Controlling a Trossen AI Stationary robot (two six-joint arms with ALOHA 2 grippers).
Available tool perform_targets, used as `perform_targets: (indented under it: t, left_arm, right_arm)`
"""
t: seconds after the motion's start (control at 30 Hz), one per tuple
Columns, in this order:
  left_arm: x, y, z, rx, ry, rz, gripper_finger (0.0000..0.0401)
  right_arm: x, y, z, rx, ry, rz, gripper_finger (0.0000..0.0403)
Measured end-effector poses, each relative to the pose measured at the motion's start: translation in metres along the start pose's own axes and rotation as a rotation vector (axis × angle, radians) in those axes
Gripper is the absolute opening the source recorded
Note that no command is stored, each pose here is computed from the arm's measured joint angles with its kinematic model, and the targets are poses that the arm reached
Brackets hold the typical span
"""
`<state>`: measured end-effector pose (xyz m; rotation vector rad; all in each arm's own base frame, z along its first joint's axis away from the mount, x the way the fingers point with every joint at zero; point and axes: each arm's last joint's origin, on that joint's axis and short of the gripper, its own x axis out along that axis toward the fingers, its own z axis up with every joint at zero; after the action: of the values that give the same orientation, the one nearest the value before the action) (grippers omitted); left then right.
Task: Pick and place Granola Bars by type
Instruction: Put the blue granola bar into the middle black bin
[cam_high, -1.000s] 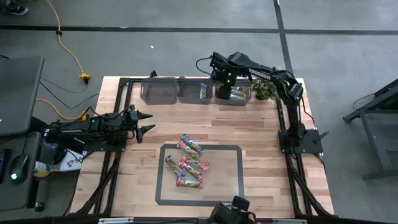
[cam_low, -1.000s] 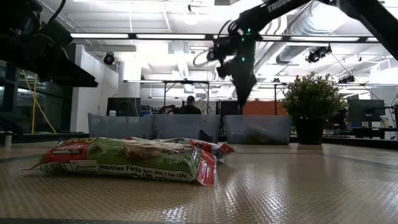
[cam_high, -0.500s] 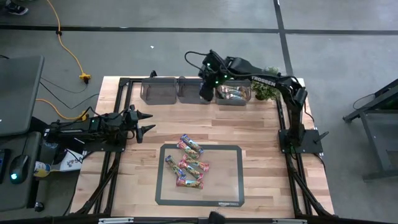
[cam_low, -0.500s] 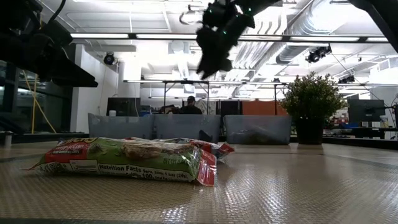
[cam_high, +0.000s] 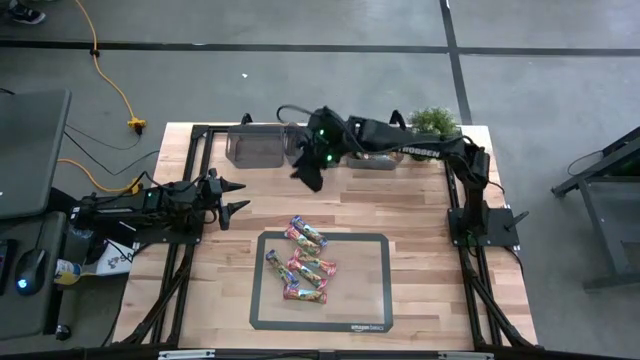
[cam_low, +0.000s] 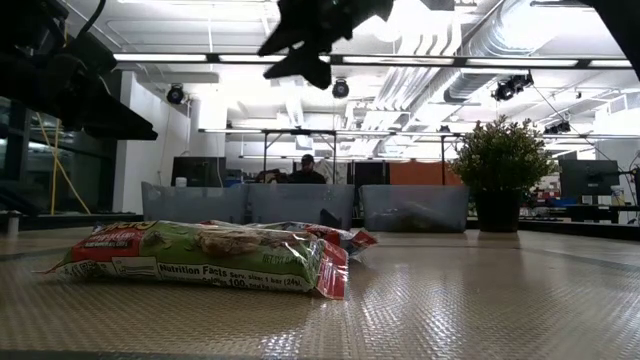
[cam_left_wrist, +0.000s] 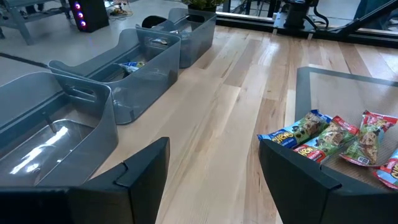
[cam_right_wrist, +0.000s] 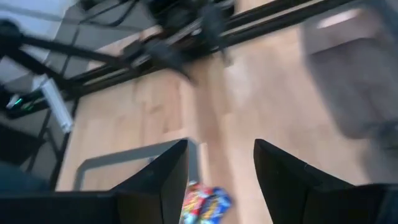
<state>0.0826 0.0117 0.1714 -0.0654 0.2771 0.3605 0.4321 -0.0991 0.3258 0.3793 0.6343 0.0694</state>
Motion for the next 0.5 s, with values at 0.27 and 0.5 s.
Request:
perform_targets:
  t: [0.27, 0.5]
  left_arm:
    - [0.0, 0.0, 0.0, 0.0, 0.0, 0.0, 0.0243]
    - [0.0, 0.0, 0.0, 0.0, 0.0, 0.0, 0.0243]
  right_arm:
    - [0.027, 0.054, -0.029, -0.11, 0.171, 0.052, 0.0168]
    - [0.067, 0.062, -0.074, -0.08, 0.443, -0.017, 0.0189]
